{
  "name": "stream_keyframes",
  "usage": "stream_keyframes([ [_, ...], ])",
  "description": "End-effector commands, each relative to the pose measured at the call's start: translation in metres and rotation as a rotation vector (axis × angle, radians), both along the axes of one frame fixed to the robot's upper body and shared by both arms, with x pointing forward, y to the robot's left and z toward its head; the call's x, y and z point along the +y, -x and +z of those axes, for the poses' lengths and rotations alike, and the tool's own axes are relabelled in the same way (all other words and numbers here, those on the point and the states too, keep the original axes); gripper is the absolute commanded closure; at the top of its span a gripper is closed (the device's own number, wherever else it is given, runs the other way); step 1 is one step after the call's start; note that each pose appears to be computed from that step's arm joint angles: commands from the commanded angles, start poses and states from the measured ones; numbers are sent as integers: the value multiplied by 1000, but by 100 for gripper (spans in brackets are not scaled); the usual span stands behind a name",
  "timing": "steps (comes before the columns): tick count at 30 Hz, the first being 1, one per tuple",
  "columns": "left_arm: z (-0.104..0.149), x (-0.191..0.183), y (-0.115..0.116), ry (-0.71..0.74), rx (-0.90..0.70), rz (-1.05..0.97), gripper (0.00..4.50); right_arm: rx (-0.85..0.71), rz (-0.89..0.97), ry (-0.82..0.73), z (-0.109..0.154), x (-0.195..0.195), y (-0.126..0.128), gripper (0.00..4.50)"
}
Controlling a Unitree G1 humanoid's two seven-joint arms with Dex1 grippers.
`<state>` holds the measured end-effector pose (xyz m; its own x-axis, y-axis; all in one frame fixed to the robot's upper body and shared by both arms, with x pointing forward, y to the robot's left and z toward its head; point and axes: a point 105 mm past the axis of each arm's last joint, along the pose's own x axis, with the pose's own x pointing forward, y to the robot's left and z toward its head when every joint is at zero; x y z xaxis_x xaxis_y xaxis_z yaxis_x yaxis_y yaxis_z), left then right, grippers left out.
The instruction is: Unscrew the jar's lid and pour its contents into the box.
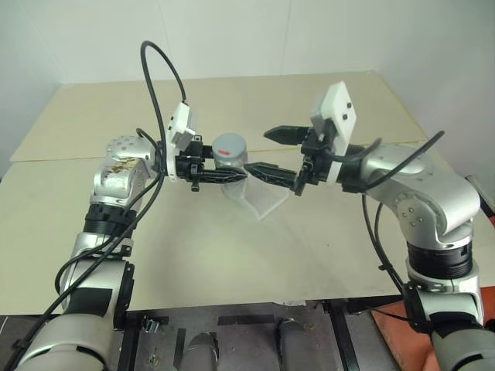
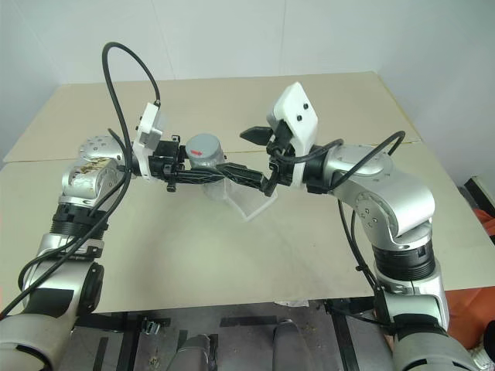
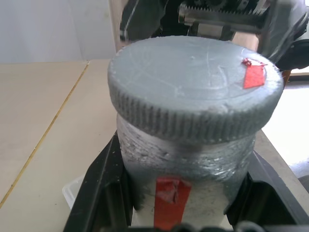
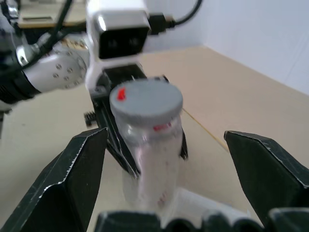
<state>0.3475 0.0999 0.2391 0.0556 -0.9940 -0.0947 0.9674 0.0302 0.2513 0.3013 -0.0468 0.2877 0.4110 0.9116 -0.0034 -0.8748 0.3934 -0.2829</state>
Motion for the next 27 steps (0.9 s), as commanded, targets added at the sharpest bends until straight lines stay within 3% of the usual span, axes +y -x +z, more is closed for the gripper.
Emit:
stream_keyframes([
  [1, 11, 0, 3, 9, -50, -13, 255, -59, 19, -23, 16, 8, 8, 2],
  [27, 10, 0, 6, 7, -51, -15, 255, -38, 16, -5, 10, 43, -4, 2],
])
